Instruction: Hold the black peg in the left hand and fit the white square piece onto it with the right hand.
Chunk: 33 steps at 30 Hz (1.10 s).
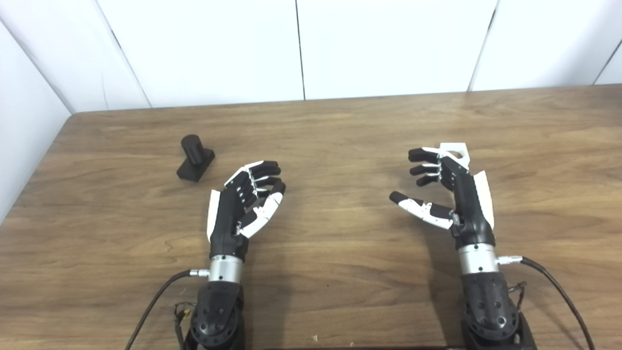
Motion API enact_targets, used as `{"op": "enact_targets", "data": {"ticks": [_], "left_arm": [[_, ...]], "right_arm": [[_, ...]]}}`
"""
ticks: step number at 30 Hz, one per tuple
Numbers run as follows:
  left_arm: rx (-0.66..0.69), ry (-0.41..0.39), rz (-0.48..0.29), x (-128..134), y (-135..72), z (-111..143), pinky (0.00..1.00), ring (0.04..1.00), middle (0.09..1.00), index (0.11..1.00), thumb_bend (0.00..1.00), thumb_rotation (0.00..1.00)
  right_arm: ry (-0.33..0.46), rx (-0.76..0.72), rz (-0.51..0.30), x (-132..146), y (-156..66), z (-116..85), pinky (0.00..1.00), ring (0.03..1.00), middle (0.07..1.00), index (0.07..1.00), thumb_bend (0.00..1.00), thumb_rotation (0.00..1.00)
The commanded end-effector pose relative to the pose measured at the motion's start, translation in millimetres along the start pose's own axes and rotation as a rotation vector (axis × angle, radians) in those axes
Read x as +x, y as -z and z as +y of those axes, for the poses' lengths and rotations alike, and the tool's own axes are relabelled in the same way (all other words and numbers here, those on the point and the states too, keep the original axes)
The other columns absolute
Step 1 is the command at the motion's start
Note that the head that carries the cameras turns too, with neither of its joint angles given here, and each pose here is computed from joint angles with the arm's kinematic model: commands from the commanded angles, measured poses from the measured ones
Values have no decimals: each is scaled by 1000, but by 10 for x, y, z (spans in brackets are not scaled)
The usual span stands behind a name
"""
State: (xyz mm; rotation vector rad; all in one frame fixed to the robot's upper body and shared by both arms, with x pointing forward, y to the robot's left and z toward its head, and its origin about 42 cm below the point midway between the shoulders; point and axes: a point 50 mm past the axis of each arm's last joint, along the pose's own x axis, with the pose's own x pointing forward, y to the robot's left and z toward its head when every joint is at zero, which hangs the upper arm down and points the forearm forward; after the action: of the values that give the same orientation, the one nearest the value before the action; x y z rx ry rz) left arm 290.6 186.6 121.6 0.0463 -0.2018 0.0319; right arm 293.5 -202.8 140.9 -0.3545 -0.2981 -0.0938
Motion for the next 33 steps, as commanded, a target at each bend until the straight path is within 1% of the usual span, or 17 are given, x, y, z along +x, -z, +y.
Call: {"op": "enact_targets", "data": {"ticks": [1,4,8,12,13,15,16,18,20,25,28,29,33], "left_arm": [[-5,-1,-31,30,-43,-36,506,642,675,633,441,195],[-4,-3,-18,17,-36,-60,514,650,675,634,458,202],[-7,-2,-8,-11,-4,-140,521,654,680,639,506,225],[-6,3,-9,-26,44,-232,534,668,690,643,532,274],[-7,5,-11,-27,52,-251,526,662,689,643,504,264],[-8,3,-13,-27,68,-277,518,653,687,642,485,258],[-9,1,-13,-25,72,-283,514,646,683,638,471,246],[-10,-4,-15,-21,73,-285,511,640,679,634,465,237],[-2,-9,-16,-17,64,-275,534,650,682,631,464,234],[7,-18,-21,-1,46,-249,538,662,683,638,485,236],[20,-21,-40,12,17,-217,524,658,688,653,509,233],[30,-23,-46,20,2,-201,527,657,691,660,519,224],[91,-31,-65,70,-68,-119,560,666,699,675,548,132]], "right_arm": [[15,7,-55,64,-107,-43,500,600,677,664,644,6],[14,11,-51,65,-98,-64,501,598,674,668,643,13],[14,9,-41,45,-58,-145,510,601,678,681,639,27],[15,8,-36,26,19,-242,519,610,683,681,631,27],[15,9,-36,24,38,-263,520,613,684,676,635,29],[15,15,-30,21,76,-295,520,617,685,674,638,31],[15,18,-27,21,88,-304,518,620,687,672,641,53],[10,27,-16,17,100,-317,520,624,689,672,643,78],[10,28,-12,16,99,-325,521,623,687,670,649,95],[14,25,-11,31,102,-350,519,615,687,670,664,102],[17,28,-14,32,97,-367,519,615,687,670,666,100],[17,29,-14,31,97,-373,520,616,687,670,666,99],[19,35,-9,27,102,-386,521,616,689,670,672,87]]}}
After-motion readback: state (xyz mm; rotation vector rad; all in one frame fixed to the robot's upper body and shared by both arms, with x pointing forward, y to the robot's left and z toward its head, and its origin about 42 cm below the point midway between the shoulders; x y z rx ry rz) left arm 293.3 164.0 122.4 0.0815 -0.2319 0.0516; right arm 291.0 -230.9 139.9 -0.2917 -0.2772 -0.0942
